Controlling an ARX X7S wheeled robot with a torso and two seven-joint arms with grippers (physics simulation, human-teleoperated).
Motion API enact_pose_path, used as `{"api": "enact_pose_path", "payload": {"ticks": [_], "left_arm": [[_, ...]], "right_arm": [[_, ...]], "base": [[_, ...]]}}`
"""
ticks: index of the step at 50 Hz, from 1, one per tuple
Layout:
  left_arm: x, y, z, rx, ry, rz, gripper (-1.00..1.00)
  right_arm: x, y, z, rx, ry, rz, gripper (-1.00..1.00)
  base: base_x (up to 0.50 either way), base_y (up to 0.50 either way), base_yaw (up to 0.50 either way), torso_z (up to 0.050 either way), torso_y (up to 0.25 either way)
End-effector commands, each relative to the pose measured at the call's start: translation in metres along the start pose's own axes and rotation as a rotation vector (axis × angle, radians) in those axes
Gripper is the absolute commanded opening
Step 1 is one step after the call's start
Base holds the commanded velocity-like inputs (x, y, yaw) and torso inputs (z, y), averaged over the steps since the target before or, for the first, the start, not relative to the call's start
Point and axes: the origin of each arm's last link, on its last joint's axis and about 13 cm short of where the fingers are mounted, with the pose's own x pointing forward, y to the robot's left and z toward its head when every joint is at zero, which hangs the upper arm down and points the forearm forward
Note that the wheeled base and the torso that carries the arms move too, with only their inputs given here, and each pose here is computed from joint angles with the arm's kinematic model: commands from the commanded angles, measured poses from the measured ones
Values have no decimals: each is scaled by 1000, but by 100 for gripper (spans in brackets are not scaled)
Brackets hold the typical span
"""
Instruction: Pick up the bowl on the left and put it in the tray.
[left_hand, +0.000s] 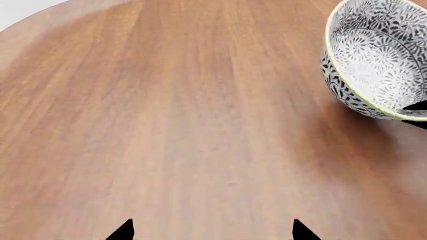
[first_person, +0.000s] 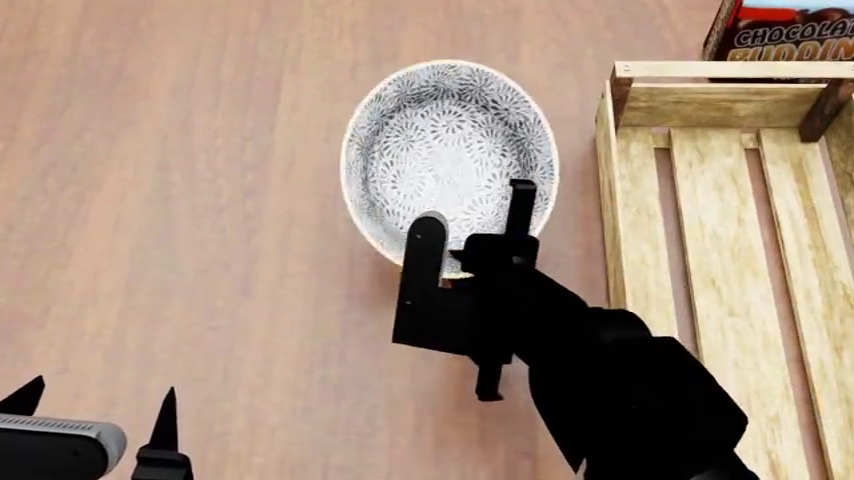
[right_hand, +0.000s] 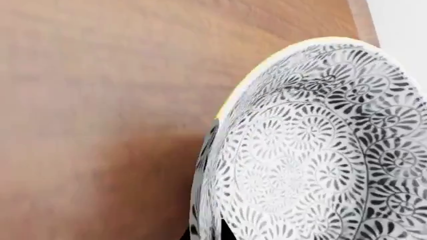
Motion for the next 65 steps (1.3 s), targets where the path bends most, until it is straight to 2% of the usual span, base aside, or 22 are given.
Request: {"api": "enact_pose_path", "payload": {"ticks": [1, 8, 14, 23, 27, 36, 48, 53, 65], "left_arm": [[2, 1, 0, -41, -28, -12, 100], [2, 1, 1, -40, -29, -10, 100], [1, 1, 3, -37, -31, -11, 100], [-1, -1, 4, -33, -35, -16, 100], [0, -2, 3, -29, -35, -18, 100], [0, -3, 2, -27, -33, -27, 100], [2, -5, 2, -23, -29, -33, 100], [1, -5, 2, -21, -25, -30, 100], [2, -7, 2, -15, -23, -36, 100]], "right_arm": [[4, 0, 7, 14, -20, -8, -100], [-2, -7, 9, 11, -30, -26, -100], [-21, -30, 23, -4, -61, -68, -100], [-68, -69, 42, -18, -92, -154, -100], [-85, -75, 41, -35, -71, -165, -100], [-115, -77, 25, -26, 12, -204, -100], [-147, -80, -5, 78, 119, -299, -100], [-160, -67, -25, 102, 208, -280, -100], [-161, -41, -49, 143, 291, -240, -100]], "base": [[0, 0, 0, 0, 0], [0, 0, 0, 0, 0], [0, 0, 0, 0, 0], [0, 0, 0, 0, 0], [0, 0, 0, 0, 0], [0, 0, 0, 0, 0], [0, 0, 0, 0, 0], [0, 0, 0, 0, 0], [0, 0, 0, 0, 1]]}}
